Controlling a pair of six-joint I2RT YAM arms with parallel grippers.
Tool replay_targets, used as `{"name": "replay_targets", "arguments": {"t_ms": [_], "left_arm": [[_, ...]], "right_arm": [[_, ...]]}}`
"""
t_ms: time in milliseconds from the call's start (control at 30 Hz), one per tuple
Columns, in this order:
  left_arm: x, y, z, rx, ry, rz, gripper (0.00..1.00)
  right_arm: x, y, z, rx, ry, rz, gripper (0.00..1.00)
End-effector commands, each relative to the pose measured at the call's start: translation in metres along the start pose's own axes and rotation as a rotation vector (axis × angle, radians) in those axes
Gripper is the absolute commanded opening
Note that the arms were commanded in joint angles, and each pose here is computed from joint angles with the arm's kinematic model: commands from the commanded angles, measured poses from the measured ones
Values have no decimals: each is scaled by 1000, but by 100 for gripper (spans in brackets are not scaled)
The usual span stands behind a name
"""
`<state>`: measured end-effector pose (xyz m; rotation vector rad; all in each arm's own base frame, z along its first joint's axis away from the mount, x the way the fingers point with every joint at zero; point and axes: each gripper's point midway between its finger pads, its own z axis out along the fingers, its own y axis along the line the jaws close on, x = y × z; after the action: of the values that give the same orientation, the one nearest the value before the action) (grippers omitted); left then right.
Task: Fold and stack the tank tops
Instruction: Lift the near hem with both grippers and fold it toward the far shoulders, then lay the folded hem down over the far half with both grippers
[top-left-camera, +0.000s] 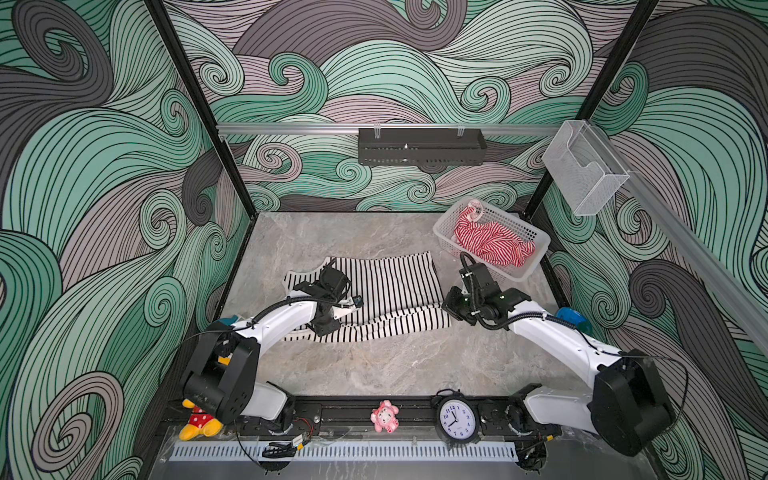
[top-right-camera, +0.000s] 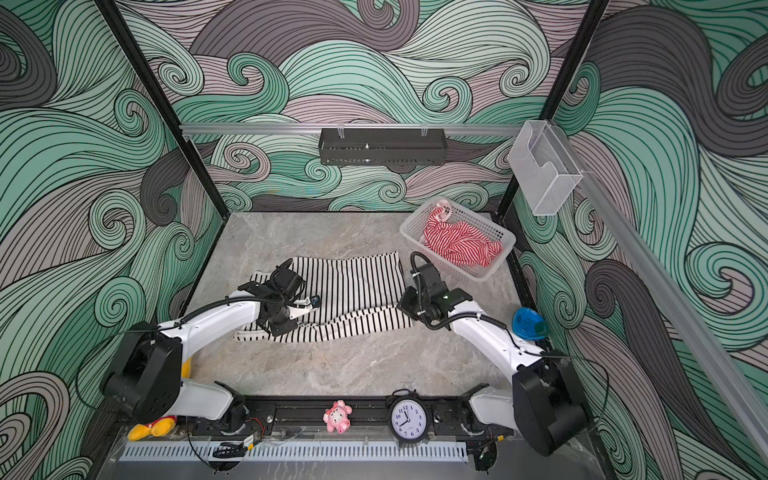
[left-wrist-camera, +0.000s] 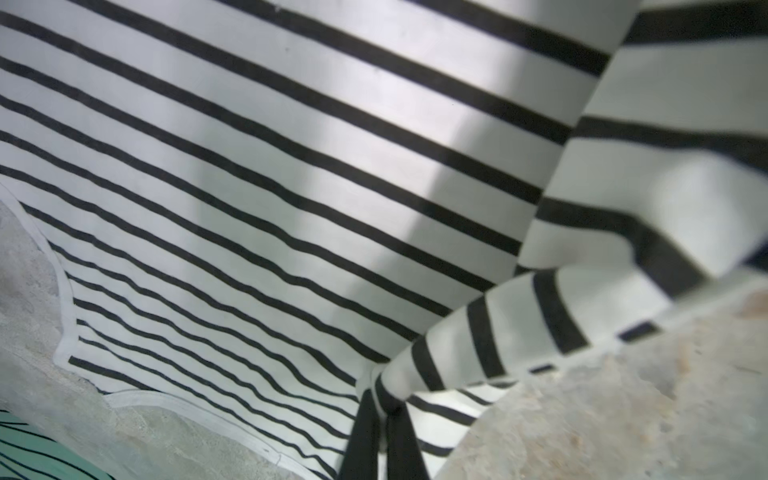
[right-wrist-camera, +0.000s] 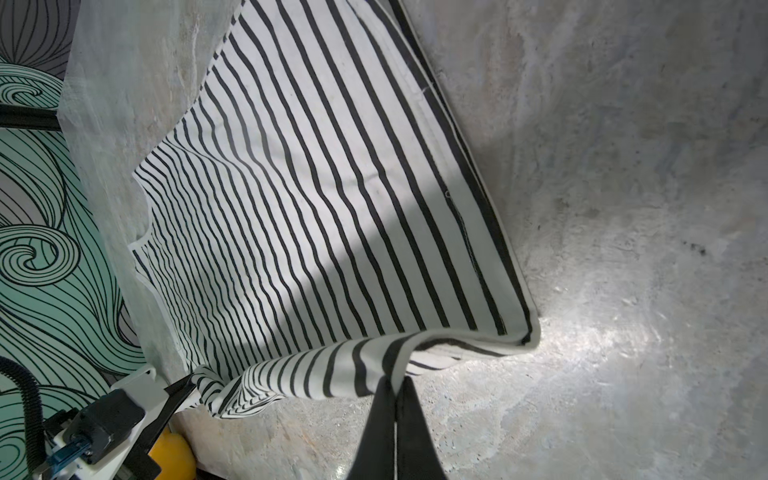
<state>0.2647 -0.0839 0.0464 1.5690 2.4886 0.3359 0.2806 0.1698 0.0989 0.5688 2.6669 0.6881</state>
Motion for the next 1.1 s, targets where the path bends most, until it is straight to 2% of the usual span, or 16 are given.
{"name": "replay_targets", "arguments": {"t_ms": [0, 333, 733, 800, 867, 900, 967, 1067], "left_arm": [[-10, 33, 0, -74, -18, -31, 0], [-26, 76, 1, -137, -47, -113, 0], [-21, 83, 27, -132, 35, -117, 1], [-20, 89, 29, -167, 49, -133, 21], [-19, 99, 24, -211, 43, -168, 34], [-18, 104, 20, -230, 33, -191, 40], [-15, 114, 7, -276, 16, -237, 45], [-7, 121, -13, -328, -15, -294, 51]], "right_arm": [[-15, 9, 3, -30, 1, -19, 0], [-44, 7, 21, -6, 14, -10, 0], [-63, 9, 55, -13, 51, 3, 1], [-68, 12, 56, -17, 43, -8, 17], [-75, 16, 49, -17, 5, -33, 38], [-77, 18, 45, -19, -10, -41, 43], [-78, 19, 35, -16, -39, -60, 48], [-68, 19, 23, -9, -59, -93, 49]]}}
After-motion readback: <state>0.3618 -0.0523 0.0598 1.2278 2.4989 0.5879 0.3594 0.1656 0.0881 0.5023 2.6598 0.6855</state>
